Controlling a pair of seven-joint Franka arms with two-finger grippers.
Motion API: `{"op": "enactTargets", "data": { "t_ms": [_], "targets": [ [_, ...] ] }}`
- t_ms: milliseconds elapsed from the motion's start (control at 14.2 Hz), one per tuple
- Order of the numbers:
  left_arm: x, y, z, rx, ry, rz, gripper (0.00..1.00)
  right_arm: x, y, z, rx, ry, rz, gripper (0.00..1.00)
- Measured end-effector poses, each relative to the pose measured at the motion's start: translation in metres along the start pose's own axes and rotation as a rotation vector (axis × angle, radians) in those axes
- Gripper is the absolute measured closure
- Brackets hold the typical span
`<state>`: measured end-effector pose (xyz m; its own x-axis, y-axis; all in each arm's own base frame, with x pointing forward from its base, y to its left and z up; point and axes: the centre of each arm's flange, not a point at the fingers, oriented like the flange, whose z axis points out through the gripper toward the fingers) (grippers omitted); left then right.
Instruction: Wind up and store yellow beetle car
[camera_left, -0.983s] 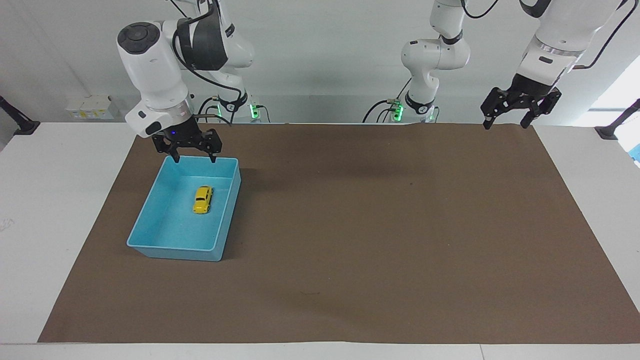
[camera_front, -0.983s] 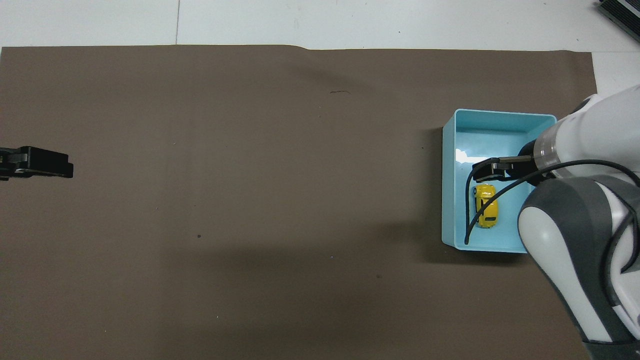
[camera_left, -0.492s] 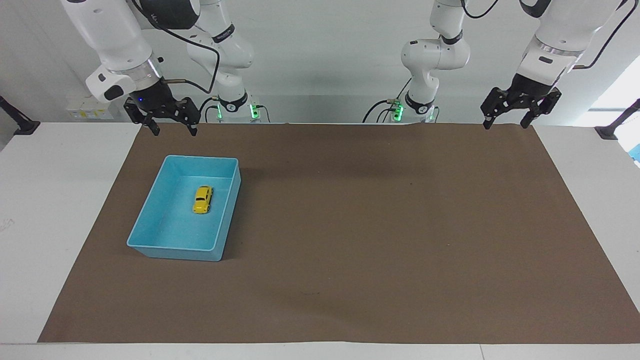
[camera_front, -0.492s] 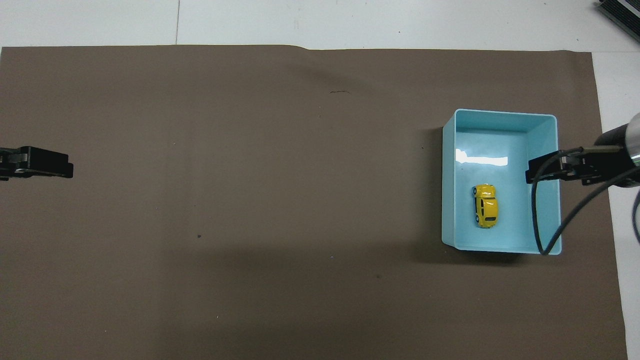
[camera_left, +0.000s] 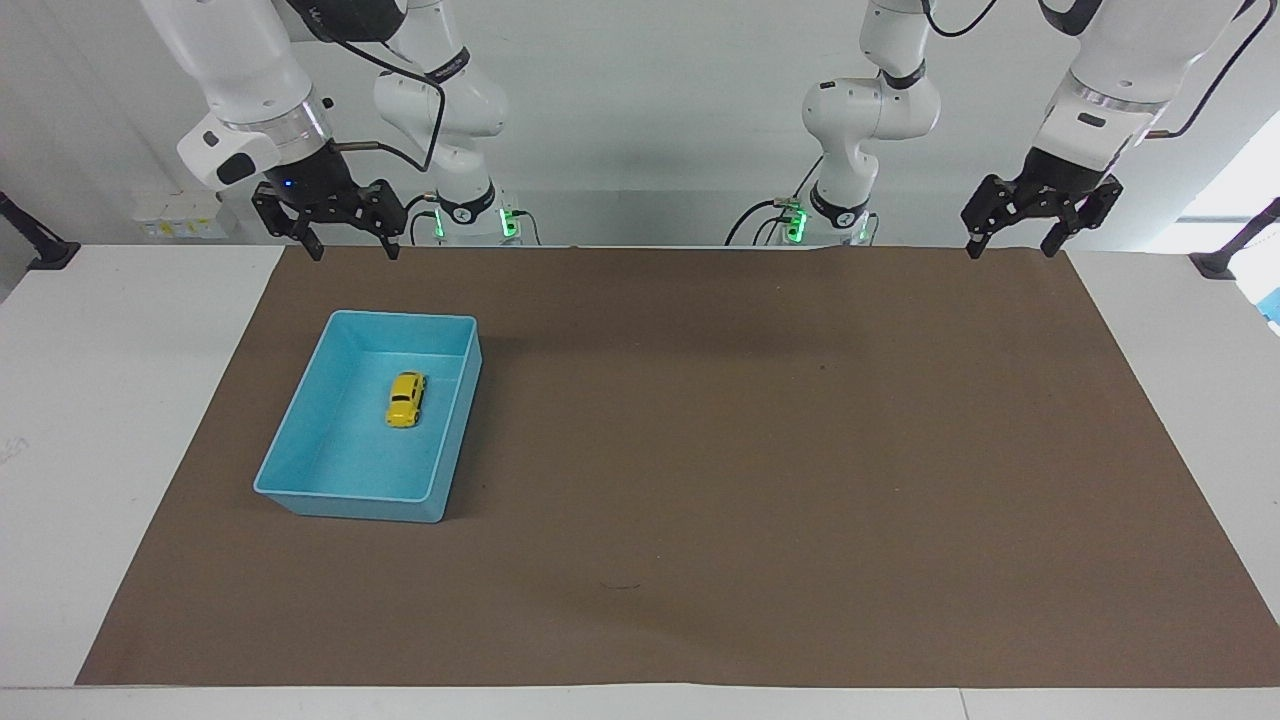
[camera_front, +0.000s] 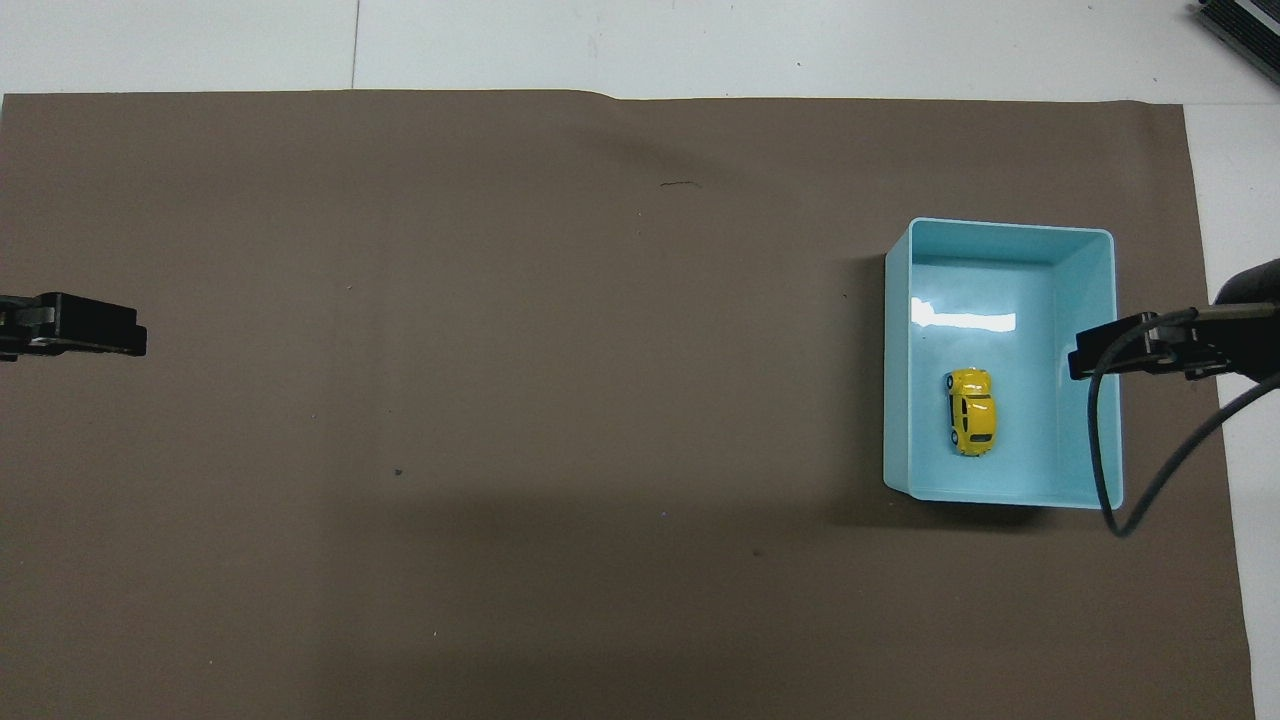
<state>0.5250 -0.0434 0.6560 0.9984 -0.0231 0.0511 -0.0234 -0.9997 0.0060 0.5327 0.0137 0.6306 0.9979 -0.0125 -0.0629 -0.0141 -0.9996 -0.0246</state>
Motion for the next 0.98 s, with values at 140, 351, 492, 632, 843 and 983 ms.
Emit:
{"op": "enactTargets", "data": {
  "t_ms": [140, 351, 492, 632, 843, 983],
  "targets": [
    [0.0, 0.0, 0.0, 0.0, 0.0, 0.0, 0.0, -0.0025, 0.0013, -0.0091, -0.014, -0.003, -0.011, 0.0],
    [0.0, 0.0, 0.0, 0.0, 0.0, 0.0, 0.0, -0.0019, 0.0013, -0.0142, -0.015, 0.0, -0.014, 0.0],
    [0.0, 0.0, 0.0, 0.0, 0.0, 0.0, 0.0, 0.0002, 0.0015, -0.0124, -0.014, -0.001, -0.014, 0.0],
    [0.0, 0.0, 0.0, 0.0, 0.0, 0.0, 0.0, 0.0011, 0.0013, -0.0113, -0.014, -0.002, -0.015, 0.0],
    [0.0, 0.0, 0.0, 0.0, 0.0, 0.0, 0.0, 0.0012, 0.0007, -0.0111, -0.014, -0.003, -0.016, 0.0],
    [0.0, 0.0, 0.0, 0.0, 0.0, 0.0, 0.0, 0.0016, 0.0006, -0.0114, -0.014, 0.001, -0.016, 0.0]
  ]
}}
